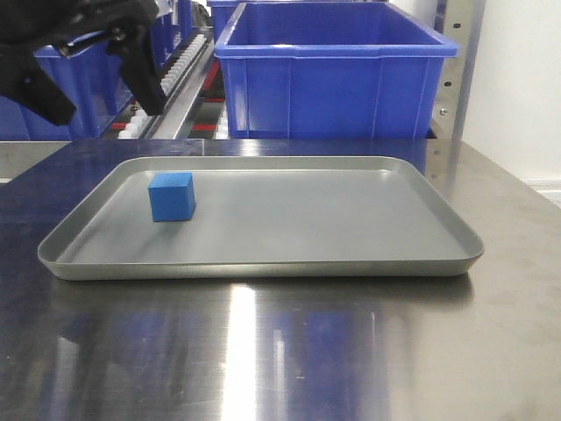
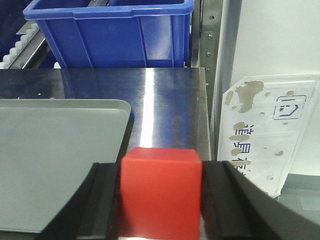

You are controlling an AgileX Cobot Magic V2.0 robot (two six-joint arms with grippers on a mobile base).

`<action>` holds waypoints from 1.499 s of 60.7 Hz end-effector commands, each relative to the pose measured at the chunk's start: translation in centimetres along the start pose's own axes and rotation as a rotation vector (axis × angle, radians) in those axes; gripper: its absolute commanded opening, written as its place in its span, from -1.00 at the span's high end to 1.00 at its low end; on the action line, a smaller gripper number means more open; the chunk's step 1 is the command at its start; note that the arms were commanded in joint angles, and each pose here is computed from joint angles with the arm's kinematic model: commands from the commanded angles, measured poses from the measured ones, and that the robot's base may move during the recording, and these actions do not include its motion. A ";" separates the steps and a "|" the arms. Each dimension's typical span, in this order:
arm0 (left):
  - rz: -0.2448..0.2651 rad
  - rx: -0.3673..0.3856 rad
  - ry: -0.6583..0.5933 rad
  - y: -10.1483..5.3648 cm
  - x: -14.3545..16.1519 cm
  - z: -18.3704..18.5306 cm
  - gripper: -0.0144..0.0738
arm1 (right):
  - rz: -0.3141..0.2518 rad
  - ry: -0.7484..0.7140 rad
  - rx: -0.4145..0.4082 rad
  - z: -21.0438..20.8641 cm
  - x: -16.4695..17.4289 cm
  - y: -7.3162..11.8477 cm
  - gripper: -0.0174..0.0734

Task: Sort and place red and blue blocks on shelf
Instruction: 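Lower the open left gripper over the blue cube, then close the left gripper on the blue cube and lift it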

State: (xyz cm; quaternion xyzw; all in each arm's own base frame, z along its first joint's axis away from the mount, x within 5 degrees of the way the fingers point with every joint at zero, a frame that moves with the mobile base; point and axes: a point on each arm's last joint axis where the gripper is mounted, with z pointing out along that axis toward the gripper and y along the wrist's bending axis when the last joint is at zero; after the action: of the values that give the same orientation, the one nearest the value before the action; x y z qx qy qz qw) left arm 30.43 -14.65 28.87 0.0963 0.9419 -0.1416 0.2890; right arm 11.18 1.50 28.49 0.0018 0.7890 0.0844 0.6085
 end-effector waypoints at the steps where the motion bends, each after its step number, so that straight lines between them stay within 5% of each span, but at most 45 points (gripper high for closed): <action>1: -0.018 0.053 -0.119 -1.1 -1.5 -1.4 -0.78 | -0.009 -0.123 -0.003 -0.3 -1.8 0.1 0.48; 15: 0.013 0.080 -0.125 -2.6 -1.3 -0.6 -0.77 | -0.009 -0.123 -0.003 -0.3 -1.8 0.1 0.48; 31: 0.015 0.073 -0.088 -2.6 -1.1 0.9 -0.54 | -0.009 -0.123 -0.003 -0.3 -1.8 0.1 0.48; 58: 0.019 0.088 -0.066 -3.5 -0.6 3.0 -0.54 | -0.009 -0.123 -0.003 -0.3 -1.8 0.1 0.48; 91: -0.037 0.079 -0.051 -3.4 -0.5 5.1 -0.54 | -0.009 -0.123 -0.003 -0.3 -1.8 0.1 0.48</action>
State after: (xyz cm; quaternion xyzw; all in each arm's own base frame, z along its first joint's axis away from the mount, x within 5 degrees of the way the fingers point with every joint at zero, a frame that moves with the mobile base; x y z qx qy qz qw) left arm 32.34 -19.14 22.78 0.0985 0.9514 -0.1547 0.2473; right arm 11.18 1.50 28.49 0.0018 0.7890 0.0844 0.6085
